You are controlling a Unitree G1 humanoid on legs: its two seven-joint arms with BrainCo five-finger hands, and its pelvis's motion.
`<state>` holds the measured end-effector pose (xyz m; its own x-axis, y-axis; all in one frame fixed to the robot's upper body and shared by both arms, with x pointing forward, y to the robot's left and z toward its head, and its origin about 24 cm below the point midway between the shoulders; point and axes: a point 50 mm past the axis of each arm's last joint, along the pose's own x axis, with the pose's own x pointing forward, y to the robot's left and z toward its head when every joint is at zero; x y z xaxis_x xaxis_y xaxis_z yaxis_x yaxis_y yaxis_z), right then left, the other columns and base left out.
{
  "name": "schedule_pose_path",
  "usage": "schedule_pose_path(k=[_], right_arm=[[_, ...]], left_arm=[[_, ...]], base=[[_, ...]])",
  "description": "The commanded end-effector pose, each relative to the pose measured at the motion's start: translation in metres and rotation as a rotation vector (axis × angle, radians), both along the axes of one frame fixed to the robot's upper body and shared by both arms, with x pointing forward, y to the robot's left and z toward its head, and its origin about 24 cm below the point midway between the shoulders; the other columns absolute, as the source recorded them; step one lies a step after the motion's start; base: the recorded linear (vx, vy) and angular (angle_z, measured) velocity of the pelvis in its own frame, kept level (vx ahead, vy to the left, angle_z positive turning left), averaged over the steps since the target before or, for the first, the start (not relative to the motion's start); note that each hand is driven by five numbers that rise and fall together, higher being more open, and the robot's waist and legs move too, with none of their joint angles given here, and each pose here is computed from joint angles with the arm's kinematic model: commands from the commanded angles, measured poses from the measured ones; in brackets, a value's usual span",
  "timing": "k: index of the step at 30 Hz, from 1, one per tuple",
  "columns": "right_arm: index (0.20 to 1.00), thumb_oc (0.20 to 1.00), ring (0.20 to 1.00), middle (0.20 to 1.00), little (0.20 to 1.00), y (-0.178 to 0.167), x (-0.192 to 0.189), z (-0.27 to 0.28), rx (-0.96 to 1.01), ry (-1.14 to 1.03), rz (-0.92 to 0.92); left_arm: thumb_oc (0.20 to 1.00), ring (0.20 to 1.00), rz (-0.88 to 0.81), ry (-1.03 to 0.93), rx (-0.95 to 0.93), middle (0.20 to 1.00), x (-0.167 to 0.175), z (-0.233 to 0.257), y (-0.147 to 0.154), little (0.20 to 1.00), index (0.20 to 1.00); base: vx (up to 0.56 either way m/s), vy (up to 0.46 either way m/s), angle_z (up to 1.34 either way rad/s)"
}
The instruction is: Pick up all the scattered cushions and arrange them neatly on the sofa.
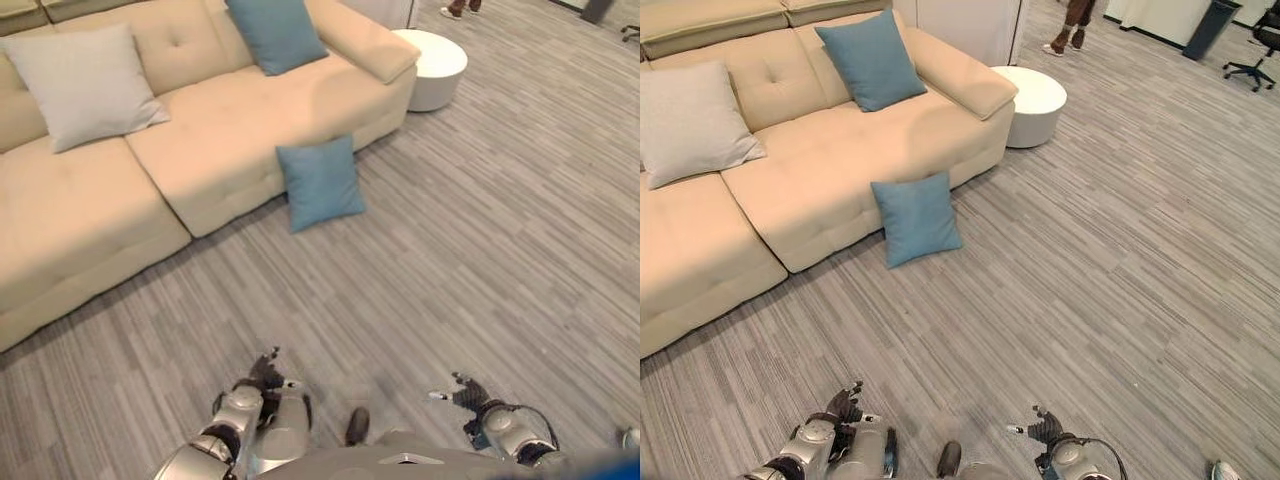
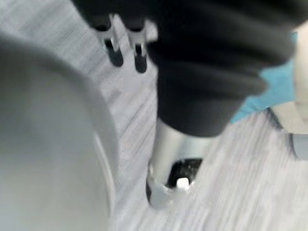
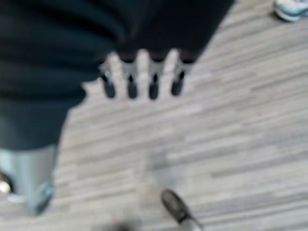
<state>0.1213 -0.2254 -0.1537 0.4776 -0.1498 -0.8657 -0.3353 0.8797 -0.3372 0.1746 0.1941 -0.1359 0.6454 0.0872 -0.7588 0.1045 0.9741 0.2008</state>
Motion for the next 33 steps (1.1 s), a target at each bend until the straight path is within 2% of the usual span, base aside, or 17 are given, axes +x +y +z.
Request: schedule_pose_path(k=[1, 6, 13, 14, 17, 28, 33], right_arm=[[1.000, 1.000, 1.000, 1.000, 1.000, -0.010, -0.005, 0.001, -0.029, -0.006, -0.018], [1.000, 1.000, 1.000, 1.000, 1.000, 0.005, -0.016, -0.005, -0.004, 0.048, 0.033], [1.000, 1.000, 1.000, 1.000, 1.000, 0.009, -0.014, -0.005, 0.013, 0.034, 0.024], [1.000, 1.000, 1.000, 1.000, 1.000, 0.006, 0.000, 0.000, 0.008, -0.007, 0.026], [1.000, 1.000, 1.000, 1.000, 1.000, 0.009, 0.005, 0.002, 0.064, -0.039, 0.004], [1.000, 1.000, 1.000, 1.000, 1.000, -0.001, 0.004, 0.003, 0.032, -0.032, -0.024], [1.000, 1.000, 1.000, 1.000, 1.000, -0.009, 0.011, 0.006, 0.020, -0.057, -0.066]], left_arm=[[1.000, 1.000, -0.038, 0.070, 0.014, 1.000, -0.018, -0.010, -0.005, 1.000, 1.000], [1.000, 1.000, 0.012, 0.128, 0.017, 1.000, -0.035, -0.016, 0.003, 1.000, 1.000], [1.000, 1.000, -0.007, 0.115, 0.038, 1.000, -0.030, -0.014, 0.006, 1.000, 1.000], [1.000, 1.000, -0.011, 0.093, 0.042, 1.000, -0.021, -0.010, 0.009, 1.000, 1.000], [1.000, 1.000, -0.031, 0.083, 0.059, 1.000, -0.017, -0.007, 0.013, 1.000, 1.000], [1.000, 1.000, 0.010, 0.142, 0.040, 1.000, -0.036, -0.016, 0.012, 1.000, 1.000], [1.000, 1.000, 0.007, 0.095, 0.022, 1.000, -0.021, -0.011, 0.006, 1.000, 1.000]], base=[[0.33, 0.061, -0.49], [0.33, 0.139, -0.49], [0.20, 0.054, 0.23], [0.23, -0.068, 0.53], [0.25, -0.135, 0.38], [0.28, -0.175, 0.32], [0.13, -0.200, 0.06]])
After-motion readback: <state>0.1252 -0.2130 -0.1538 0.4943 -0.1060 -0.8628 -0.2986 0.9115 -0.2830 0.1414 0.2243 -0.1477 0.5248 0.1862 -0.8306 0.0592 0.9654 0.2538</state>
